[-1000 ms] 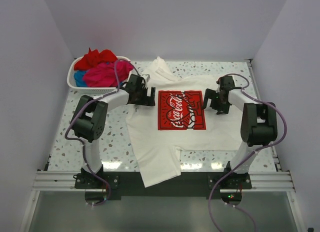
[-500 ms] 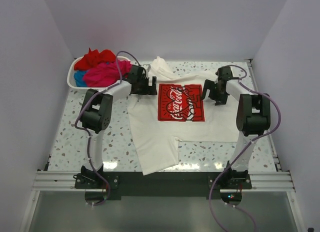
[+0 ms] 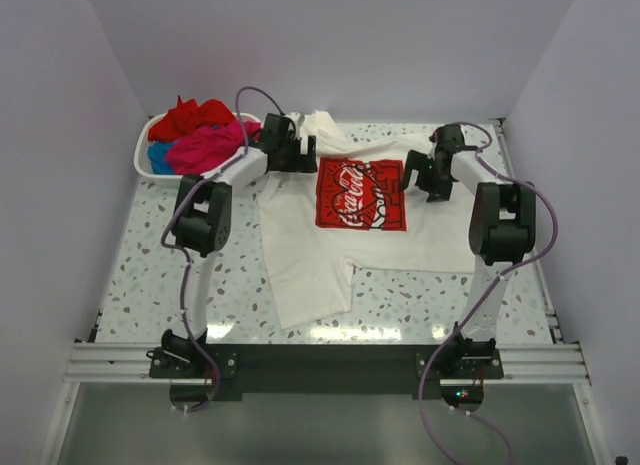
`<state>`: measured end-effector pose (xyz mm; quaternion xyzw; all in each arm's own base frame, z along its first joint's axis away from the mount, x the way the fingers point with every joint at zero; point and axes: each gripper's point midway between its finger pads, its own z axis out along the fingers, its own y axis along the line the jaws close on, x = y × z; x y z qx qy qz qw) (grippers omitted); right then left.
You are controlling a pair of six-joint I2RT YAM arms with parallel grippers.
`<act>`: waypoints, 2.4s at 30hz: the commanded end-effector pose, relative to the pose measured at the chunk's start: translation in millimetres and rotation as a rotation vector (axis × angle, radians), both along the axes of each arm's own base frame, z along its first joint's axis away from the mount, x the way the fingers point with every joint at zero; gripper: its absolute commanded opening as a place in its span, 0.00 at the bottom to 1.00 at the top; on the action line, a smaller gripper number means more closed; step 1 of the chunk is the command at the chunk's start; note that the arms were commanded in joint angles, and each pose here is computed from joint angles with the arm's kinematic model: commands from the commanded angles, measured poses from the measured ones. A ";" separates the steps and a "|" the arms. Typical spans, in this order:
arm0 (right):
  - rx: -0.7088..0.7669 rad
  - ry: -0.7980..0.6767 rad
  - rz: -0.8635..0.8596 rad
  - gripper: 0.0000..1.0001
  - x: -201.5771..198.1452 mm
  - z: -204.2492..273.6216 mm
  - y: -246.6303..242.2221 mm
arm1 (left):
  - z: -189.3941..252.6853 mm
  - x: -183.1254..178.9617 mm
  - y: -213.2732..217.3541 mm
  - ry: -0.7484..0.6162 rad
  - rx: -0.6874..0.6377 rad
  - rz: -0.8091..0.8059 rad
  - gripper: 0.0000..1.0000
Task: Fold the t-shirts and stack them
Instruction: Flatten the tshirt out
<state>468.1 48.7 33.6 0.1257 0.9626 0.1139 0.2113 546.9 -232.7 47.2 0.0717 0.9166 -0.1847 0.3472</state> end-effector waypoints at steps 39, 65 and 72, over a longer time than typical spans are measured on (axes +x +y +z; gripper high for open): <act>0.028 0.076 0.083 0.99 -108.9 -21.2 19.5 | -28.2 -128.3 37.8 0.092 0.041 0.035 1.00; 0.045 -0.175 0.101 0.99 -89.8 73.0 23.1 | 62.0 -178.4 94.3 -0.146 0.227 0.265 1.00; 0.030 -0.193 0.019 0.99 -127.1 74.1 4.3 | 23.8 -274.2 115.8 -0.025 0.274 0.373 0.97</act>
